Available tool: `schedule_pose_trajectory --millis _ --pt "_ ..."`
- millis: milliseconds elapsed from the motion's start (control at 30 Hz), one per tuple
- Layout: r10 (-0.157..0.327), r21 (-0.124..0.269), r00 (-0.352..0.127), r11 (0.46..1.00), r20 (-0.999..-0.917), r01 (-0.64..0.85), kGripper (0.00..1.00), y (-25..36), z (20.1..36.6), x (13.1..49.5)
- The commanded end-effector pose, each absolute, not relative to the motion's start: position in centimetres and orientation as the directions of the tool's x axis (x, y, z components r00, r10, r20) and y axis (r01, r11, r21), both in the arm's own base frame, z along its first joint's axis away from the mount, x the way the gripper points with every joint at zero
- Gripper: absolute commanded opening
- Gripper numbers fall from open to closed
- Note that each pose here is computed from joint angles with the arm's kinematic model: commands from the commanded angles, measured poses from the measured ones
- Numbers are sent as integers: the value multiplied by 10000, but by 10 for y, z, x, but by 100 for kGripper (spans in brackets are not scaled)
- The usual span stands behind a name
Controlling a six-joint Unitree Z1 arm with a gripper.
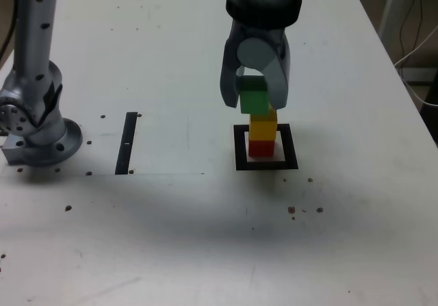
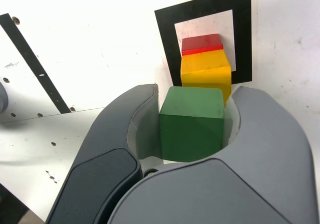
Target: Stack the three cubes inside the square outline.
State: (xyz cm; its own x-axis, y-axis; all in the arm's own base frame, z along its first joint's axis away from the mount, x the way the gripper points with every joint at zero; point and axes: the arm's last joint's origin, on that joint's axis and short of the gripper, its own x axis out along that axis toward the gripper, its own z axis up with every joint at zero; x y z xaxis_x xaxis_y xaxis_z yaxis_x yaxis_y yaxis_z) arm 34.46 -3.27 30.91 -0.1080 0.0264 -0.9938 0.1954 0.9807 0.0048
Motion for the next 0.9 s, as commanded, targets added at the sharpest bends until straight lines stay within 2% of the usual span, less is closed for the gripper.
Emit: schedule_pose_trajectory --millis 0,133,200,267,367,433,500,700,867 --pt "279 57 -1114 9808 -9934 1948 31 -33 305 348" --pt "283 59 -1125 9808 -9933 1949 31 -34 302 352" --pt "286 70 -1081 9808 -9937 1950 35 -34 300 353" --pt "283 76 -1031 9805 -9943 1962 50 -34 299 355" --pt "278 71 -1022 9803 -9944 1973 82 -33 296 355" --pt "279 59 -1096 9806 -9936 1958 96 -31 294 354" --pt "290 57 -1192 9814 -9924 1919 99 -30 292 353" --pt "323 76 -1309 9827 -9909 1850 99 -27 291 349" --pt "475 287 -977 9823 -9941 1851 99 -25 297 347"
